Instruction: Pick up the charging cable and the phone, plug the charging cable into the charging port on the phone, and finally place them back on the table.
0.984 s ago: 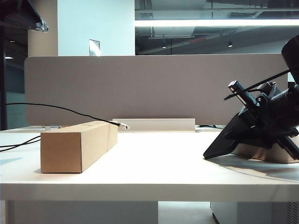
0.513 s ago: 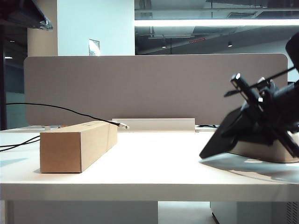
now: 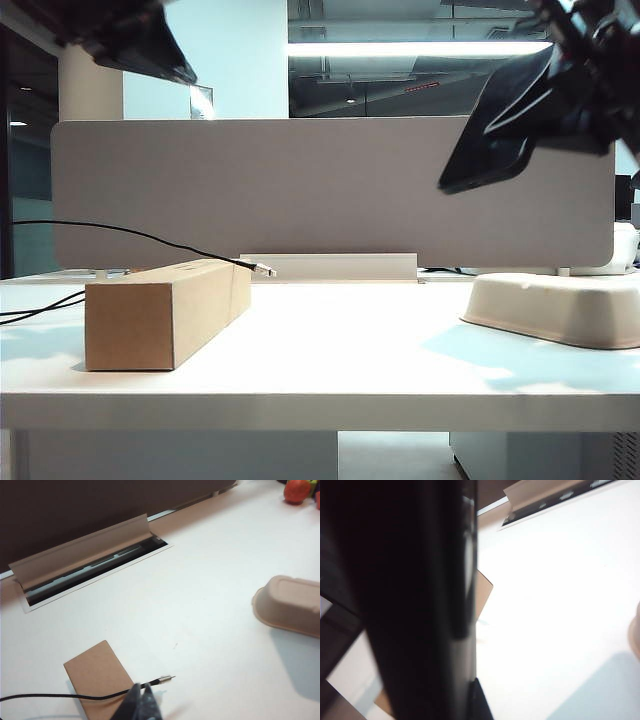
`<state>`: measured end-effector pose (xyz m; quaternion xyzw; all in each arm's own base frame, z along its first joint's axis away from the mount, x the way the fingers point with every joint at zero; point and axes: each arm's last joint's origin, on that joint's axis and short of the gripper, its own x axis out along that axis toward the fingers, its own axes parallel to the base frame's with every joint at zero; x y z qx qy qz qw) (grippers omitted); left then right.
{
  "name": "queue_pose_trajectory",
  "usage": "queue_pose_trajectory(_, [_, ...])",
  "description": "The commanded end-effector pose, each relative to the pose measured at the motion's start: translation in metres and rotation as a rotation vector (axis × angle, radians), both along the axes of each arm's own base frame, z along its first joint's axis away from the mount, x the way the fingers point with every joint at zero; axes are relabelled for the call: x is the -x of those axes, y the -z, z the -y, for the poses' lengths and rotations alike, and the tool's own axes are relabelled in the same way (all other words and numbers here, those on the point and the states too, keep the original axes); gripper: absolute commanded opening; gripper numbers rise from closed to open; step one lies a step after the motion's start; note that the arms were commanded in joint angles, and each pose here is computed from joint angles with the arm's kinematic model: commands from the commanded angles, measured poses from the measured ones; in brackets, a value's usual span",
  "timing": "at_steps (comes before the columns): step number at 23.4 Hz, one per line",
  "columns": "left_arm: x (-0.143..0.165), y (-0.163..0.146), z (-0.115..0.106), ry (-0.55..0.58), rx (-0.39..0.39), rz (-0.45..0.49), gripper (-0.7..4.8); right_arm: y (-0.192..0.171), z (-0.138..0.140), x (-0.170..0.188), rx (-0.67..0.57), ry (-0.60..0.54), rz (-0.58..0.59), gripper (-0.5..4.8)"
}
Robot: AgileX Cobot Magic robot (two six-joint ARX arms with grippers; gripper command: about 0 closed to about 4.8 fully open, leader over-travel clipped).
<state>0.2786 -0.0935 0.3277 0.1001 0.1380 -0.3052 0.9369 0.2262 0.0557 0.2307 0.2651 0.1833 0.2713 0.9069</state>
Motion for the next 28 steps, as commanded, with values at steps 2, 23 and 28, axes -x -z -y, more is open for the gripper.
queue_pose_trajectory(2, [-0.03, -0.002, 0.01, 0.017, -0.089, -0.025, -0.05, -0.016, 0.004, 0.018, 0.102, -0.011, 0.083, -0.05])
queue_pose_trajectory(23, [-0.093, 0.056, 0.093, 0.321, -0.743, 0.112, -0.05, -0.019, 0.008, 0.037, 0.159, -0.013, 0.039, -0.05])
queue_pose_trajectory(28, [-0.096, 0.078, 0.095, 0.437, -0.971, 0.097, 0.49, -0.018, 0.008, 0.038, 0.16, -0.017, 0.027, -0.05])
